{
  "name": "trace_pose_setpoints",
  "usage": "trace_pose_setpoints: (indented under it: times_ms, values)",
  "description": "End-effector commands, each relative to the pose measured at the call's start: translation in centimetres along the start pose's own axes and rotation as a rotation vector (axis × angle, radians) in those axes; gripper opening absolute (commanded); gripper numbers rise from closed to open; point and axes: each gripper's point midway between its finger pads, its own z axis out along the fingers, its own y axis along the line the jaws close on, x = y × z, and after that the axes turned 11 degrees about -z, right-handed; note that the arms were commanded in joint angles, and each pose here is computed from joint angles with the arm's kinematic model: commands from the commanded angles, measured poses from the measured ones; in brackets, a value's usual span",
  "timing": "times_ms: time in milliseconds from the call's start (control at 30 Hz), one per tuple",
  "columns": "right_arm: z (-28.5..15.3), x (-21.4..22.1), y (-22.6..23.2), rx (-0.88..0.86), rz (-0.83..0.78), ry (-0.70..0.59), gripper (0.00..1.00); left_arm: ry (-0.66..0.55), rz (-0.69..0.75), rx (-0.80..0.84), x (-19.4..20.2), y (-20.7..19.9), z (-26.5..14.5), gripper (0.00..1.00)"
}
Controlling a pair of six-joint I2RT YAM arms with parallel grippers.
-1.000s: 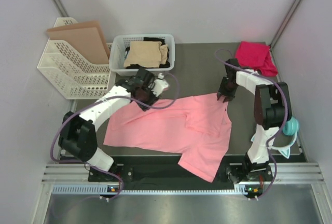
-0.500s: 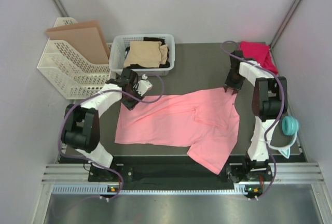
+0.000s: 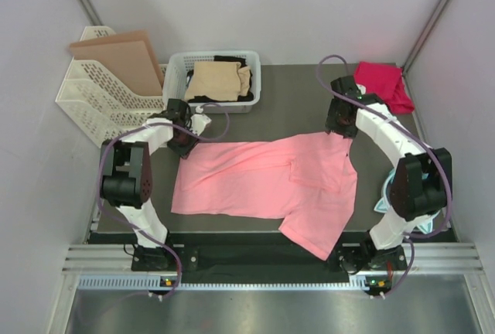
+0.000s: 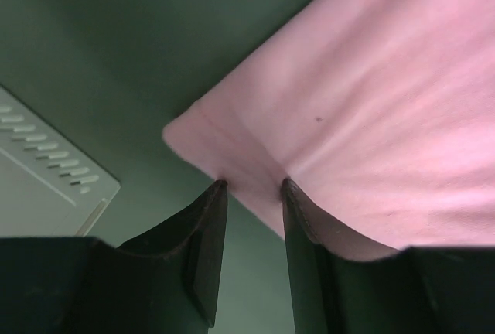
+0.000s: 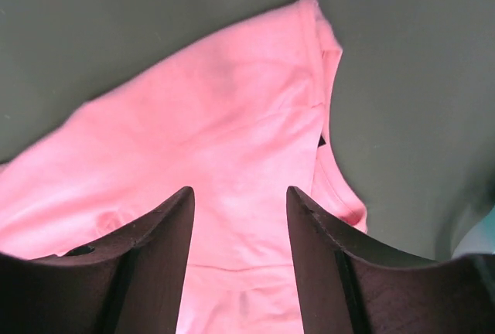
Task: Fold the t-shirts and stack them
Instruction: Fold the flattened tshirt in 1/3 of the way
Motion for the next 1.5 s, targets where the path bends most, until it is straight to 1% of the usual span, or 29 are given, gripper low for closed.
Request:
trace_pose_setpoints:
  times_ms: [0, 133, 300, 467, 633, 933, 1033, 1067, 1100, 1167, 1200, 1233, 1467]
  values:
    - [2.7, 2.4, 0.1, 0.019, -0.026, 0.063, 0.51, -0.100, -0.042, -0.023, -2.0, 1.8, -2.6, 0.40]
    - [5.1, 4.1, 0.9, 0.005, -0.034, 0.118, 0.50, -0.118, -0.067, -0.013, -1.7, 1.7, -3.4, 0.41]
    - [6.7, 5.4, 1.3, 0.009, -0.048, 0.154, 0.47, -0.113, -0.082, 0.000, -1.7, 1.5, -2.8, 0.40]
    - [6.9, 5.7, 1.2, 0.013, -0.050, 0.158, 0.45, -0.097, -0.111, 0.027, -2.4, 1.4, -1.9, 0.40]
    - [6.9, 5.6, 0.9, 0.026, -0.057, 0.153, 0.45, -0.079, -0.151, 0.050, -1.8, 1.4, -1.1, 0.40]
    - [6.8, 5.6, 0.7, 0.031, -0.052, 0.150, 0.44, -0.048, -0.171, 0.065, -1.0, 1.3, 0.0, 0.38]
    - [6.9, 5.5, 0.7, 0.031, -0.047, 0.148, 0.43, -0.040, -0.176, 0.076, -0.8, 1.0, 0.2, 0.30]
    - [6.9, 5.6, 0.7, 0.031, -0.046, 0.150, 0.43, -0.041, -0.179, 0.081, -0.8, 1.0, 0.2, 0.26]
    - [6.9, 5.6, 0.7, 0.031, -0.047, 0.149, 0.43, -0.040, -0.181, 0.083, -0.8, 0.9, 0.3, 0.19]
    - [6.9, 5.7, 0.7, 0.031, -0.043, 0.151, 0.43, -0.040, -0.183, 0.085, -0.8, 0.9, 0.3, 0.12]
    - [6.9, 5.7, 0.7, 0.031, -0.047, 0.152, 0.43, -0.045, -0.182, 0.081, -1.0, 1.0, 0.3, 0.03]
    - [6.8, 5.6, 0.7, 0.029, -0.043, 0.149, 0.43, -0.046, -0.183, 0.082, -1.1, 1.0, 0.3, 0.00]
    - [7.0, 5.9, 0.6, 0.033, -0.046, 0.153, 0.43, -0.092, -0.190, 0.062, -3.0, 1.9, -1.2, 0.00]
